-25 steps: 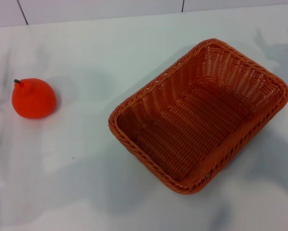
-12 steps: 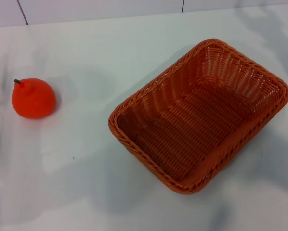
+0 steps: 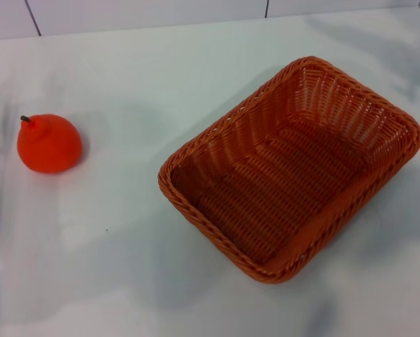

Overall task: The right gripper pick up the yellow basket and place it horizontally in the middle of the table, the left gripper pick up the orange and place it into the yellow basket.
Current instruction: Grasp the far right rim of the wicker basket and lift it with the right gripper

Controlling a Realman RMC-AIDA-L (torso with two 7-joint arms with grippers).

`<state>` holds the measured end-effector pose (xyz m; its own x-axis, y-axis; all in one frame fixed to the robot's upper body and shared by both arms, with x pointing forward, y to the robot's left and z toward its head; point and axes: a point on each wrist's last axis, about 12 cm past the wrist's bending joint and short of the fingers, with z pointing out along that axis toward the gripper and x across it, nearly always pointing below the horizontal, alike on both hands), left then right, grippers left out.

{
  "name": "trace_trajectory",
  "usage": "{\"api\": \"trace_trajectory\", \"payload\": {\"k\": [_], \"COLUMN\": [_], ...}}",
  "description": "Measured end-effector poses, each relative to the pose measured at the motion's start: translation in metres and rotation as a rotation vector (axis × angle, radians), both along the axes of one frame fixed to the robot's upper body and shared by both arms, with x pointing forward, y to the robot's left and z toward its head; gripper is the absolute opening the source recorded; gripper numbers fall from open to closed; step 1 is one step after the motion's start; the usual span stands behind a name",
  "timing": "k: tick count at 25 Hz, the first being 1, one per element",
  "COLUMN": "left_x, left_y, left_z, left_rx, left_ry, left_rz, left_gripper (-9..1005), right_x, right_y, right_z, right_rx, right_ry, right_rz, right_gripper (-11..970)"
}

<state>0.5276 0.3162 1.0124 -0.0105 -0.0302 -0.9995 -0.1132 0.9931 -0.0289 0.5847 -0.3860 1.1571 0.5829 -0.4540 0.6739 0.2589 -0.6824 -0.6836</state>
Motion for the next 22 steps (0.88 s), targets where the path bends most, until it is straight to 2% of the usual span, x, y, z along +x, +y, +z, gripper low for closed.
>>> {"api": "trace_trajectory", "payload": {"k": [3, 9, 18, 22], "left_x": [0.001, 0.002, 0.002, 0.002], "left_y": [0.0, 0.0, 0.002, 0.003], "left_z": [-0.001, -0.001, -0.002, -0.002], "left_rx": [0.002, 0.01, 0.014, 0.019], "left_ry": [0.009, 0.022, 0.034, 0.033], "left_rz": [-0.002, -0.008, -0.005, -0.002], "left_gripper": [907, 907, 907, 908], "right_x": [0.008, 0.016, 0.012, 0.009], "right_y": [0.005, 0.015, 0.027, 0.026], "right_z": [0.002, 0.008, 0.013, 0.009], "right_rx": [-0.06, -0.138, -0.18, -0.19], "right_ry": [0.127, 0.271, 0.399, 0.431], "right_rz": [0.039, 0.114, 0.219, 0.226], "right_gripper": [944, 942, 944, 943]}}
